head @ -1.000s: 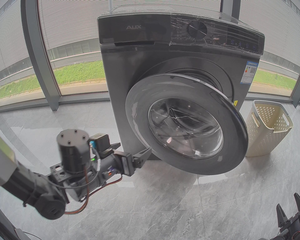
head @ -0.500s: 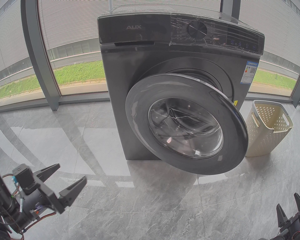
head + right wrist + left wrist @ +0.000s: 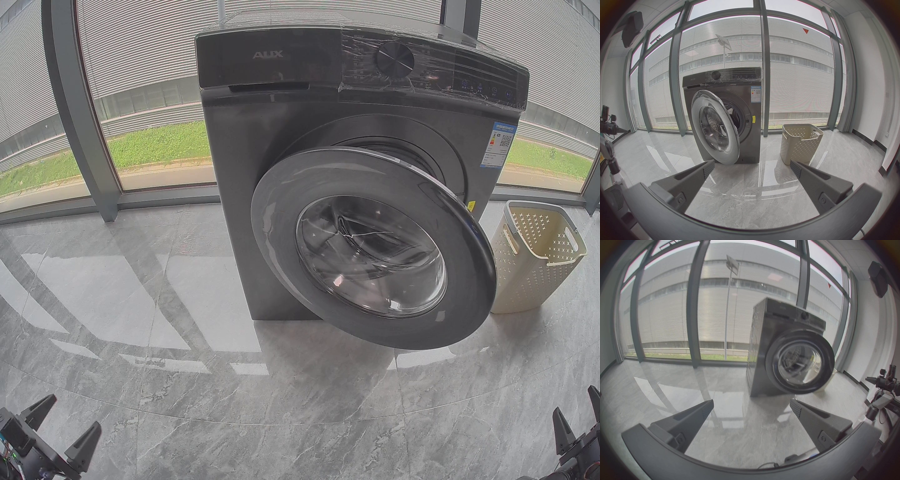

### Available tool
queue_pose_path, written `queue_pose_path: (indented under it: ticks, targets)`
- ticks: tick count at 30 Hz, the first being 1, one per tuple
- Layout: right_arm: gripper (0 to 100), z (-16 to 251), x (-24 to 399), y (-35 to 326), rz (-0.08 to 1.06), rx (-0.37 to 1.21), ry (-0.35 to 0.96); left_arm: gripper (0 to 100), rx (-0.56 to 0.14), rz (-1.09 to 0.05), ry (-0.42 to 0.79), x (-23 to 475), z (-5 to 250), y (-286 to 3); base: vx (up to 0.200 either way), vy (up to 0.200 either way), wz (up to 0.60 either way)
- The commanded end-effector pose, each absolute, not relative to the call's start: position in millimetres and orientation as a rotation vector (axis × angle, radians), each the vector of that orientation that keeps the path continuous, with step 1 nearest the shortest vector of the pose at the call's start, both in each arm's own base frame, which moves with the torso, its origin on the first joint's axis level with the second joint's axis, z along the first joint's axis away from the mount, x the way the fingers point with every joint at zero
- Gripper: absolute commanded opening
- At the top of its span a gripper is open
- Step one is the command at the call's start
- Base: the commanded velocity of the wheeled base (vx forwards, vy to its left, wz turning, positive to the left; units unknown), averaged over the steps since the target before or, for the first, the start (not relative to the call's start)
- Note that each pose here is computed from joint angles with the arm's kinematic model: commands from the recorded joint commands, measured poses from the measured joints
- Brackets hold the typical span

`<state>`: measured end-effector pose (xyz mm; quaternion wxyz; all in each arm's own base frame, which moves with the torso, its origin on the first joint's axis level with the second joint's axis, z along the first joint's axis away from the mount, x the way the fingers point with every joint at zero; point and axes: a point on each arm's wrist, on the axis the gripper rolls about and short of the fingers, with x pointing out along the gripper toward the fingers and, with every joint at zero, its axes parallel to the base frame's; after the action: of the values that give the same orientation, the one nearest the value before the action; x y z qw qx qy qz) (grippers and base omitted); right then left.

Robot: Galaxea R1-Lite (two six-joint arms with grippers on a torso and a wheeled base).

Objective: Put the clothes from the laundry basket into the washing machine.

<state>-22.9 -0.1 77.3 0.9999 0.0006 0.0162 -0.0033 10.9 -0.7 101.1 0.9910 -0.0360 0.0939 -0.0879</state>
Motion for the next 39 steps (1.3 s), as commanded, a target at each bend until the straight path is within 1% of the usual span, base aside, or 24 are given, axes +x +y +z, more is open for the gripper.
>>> queue_pose_path:
  ticks: [1,2,4,5,6,7,8,10,11,12,13,16,18,20,21,22,26,28,29,30,32,33,36,39]
  targets:
    - [100,76,-23,0,-0.008,0.001,0.026,100,-0.094,-0.033,0.023,-15,85,4,0.000,0.000,0.00]
    - [100,76,-23,0,-0.008,0.001,0.028,100,-0.086,0.012,0.019,-15,85,4,0.000,0.000,0.00]
    - [100,76,-23,0,-0.006,0.001,0.028,100,-0.076,0.054,0.013,-16,84,3,0.000,0.000,0.00]
    - [100,76,-23,0,-0.005,0.001,0.028,100,-0.037,0.104,-0.022,-19,83,2,0.000,0.000,0.00]
    - [100,76,-23,0,-0.008,0.001,0.028,100,0.002,0.114,-0.032,-20,83,1,0.000,0.000,0.00]
    - [100,76,-23,0,-0.006,0.001,0.028,100,0.028,0.114,-0.032,-20,83,1,0.000,0.000,0.00]
    - [100,76,-23,0,-0.008,0.001,0.028,100,0.034,0.112,-0.027,-20,83,2,0.000,0.000,0.00]
    - [100,76,-23,0,-0.006,0.001,0.028,100,0.001,0.114,-0.026,-20,83,2,0.000,0.000,0.00]
    - [100,76,-23,0,-0.006,0.001,0.028,100,0.001,0.114,-0.026,-20,83,2,0.000,0.000,0.00]
    - [100,76,-24,0,-0.005,0.001,0.023,100,-0.045,0.111,-0.029,-20,83,2,0.000,0.000,0.00]
    - [100,76,-23,0,-0.006,0.003,0.026,100,-0.064,0.110,-0.028,-20,83,2,0.000,0.000,0.00]
    - [100,75,-23,0,0.003,0.003,0.025,100,-0.070,0.111,0.013,-20,80,2,0.000,0.000,0.00]
    - [100,76,-23,0,0.015,0.000,0.014,100,-0.060,0.101,0.025,-20,80,1,0.000,0.000,0.00]
    - [100,76,-23,0,0.017,0.000,0.011,100,-0.022,0.045,0.022,-21,76,1,0.000,0.000,0.00]
    - [100,76,-23,0,0.017,0.000,0.011,100,0.024,-0.017,0.012,-22,76,0,0.000,0.000,0.00]
    - [0,76,-23,0,0.017,0.000,0.011,100,0.029,-0.028,0.009,-22,76,0,0.000,0.000,0.00]
    - [0,80,-24,1,0.023,0.008,-0.012,100,-0.002,-0.032,-0.002,-23,76,-1,0.000,0.000,0.00]
    - [0,114,-34,1,0.067,0.037,-0.149,100,-0.002,-0.032,-0.002,-23,76,-1,0.000,0.000,0.00]
    - [0,131,-40,2,0.111,0.059,-0.194,100,-0.006,-0.032,-0.001,-23,76,-1,0.000,0.000,0.00]
    - [0,144,-42,2,0.170,0.074,-0.204,100,-0.005,-0.032,-0.001,-23,76,-1,0.000,0.000,0.00]
    - [0,150,-40,4,0.289,0.079,-0.170,100,-0.005,-0.032,-0.001,-23,76,-1,0.000,0.000,0.00]
    - [0,147,-37,5,0.382,0.081,-0.128,100,-0.008,-0.031,-0.001,-23,76,0,0.000,0.000,0.00]
    - [0,131,-24,8,0.561,0.132,0.035,100,-0.011,-0.029,-0.001,-23,76,0,0.000,0.000,0.00]
    - [0,128,-13,10,0.607,0.211,0.135,100,-0.012,-0.028,-0.001,-23,76,0,0.000,-0.200,0.00]
